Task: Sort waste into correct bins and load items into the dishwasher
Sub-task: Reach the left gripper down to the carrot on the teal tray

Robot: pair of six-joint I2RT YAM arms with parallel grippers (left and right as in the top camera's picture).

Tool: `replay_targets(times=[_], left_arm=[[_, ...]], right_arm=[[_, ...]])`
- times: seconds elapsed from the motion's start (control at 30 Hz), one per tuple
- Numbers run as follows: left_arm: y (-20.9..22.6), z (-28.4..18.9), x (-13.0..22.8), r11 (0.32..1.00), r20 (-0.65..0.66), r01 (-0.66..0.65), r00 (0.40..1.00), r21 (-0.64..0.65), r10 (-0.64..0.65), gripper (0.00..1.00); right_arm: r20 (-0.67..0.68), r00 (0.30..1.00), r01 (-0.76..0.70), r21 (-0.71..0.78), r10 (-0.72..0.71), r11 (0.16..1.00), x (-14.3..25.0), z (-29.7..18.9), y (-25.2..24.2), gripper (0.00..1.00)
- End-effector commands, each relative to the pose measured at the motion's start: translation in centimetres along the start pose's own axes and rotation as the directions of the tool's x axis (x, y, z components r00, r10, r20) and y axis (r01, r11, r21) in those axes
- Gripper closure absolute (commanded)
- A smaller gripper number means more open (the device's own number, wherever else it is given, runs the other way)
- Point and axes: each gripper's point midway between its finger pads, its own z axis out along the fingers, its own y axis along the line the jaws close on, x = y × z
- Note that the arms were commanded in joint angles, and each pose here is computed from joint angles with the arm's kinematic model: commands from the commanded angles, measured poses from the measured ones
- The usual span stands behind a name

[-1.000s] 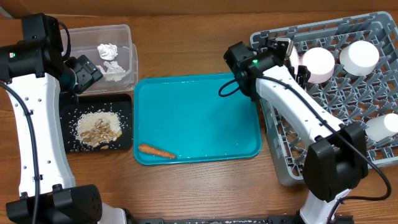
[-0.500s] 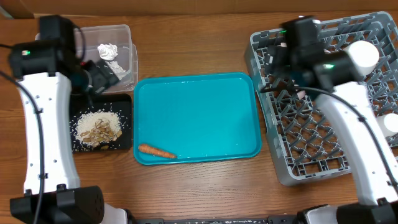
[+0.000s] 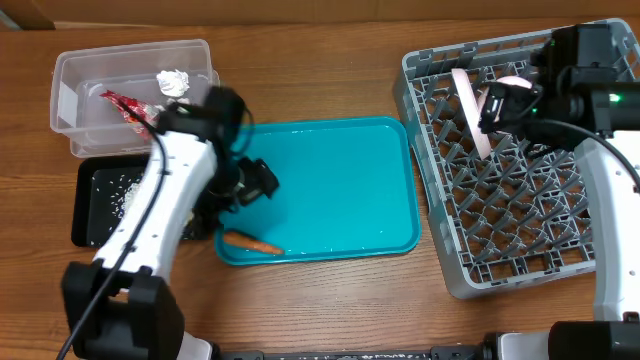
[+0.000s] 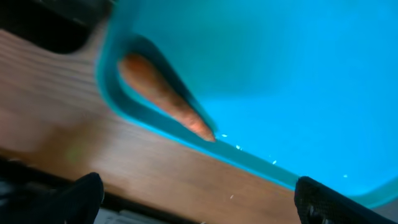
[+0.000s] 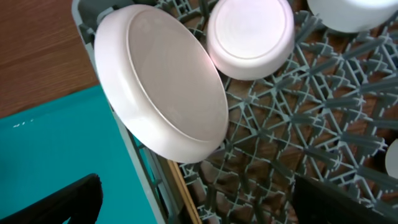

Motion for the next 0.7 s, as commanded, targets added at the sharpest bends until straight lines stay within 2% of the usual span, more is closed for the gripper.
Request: replay_targets(times=[0.0,0.47,0.6,0.67], left_arm=[[0.0,2.3,1.4,0.997,-0.032,0.074,0.997,-0.005,-0.075,0.0],[0.7,9.9,1.3,0.992,-0.008,0.114,0.993,0.048,-0.114,0.0],[2.0,10.9,1.0,0.991,0.026,0.134,0.991,0.011,-0.134,0.0],[2.5,11.2,0.6,0.99,0.056,0.141,0.989,-0.01,-0.14,0.08]], right_arm=[[0.019,1.0,-0.016,-0.028,0.017,0.999,-0.3,-1.0,0.2,0.0],[0.01,1.0,-0.024,-0.036,0.025,0.999,-0.1,-1.0,0.3,0.0],[0.01,1.0,-0.024,-0.036,0.025,0.999,-0.1,-1.0,0.3,0.0],[0.01,1.0,-0.024,-0.036,0.025,0.999,-0.1,-1.0,0.3,0.0]])
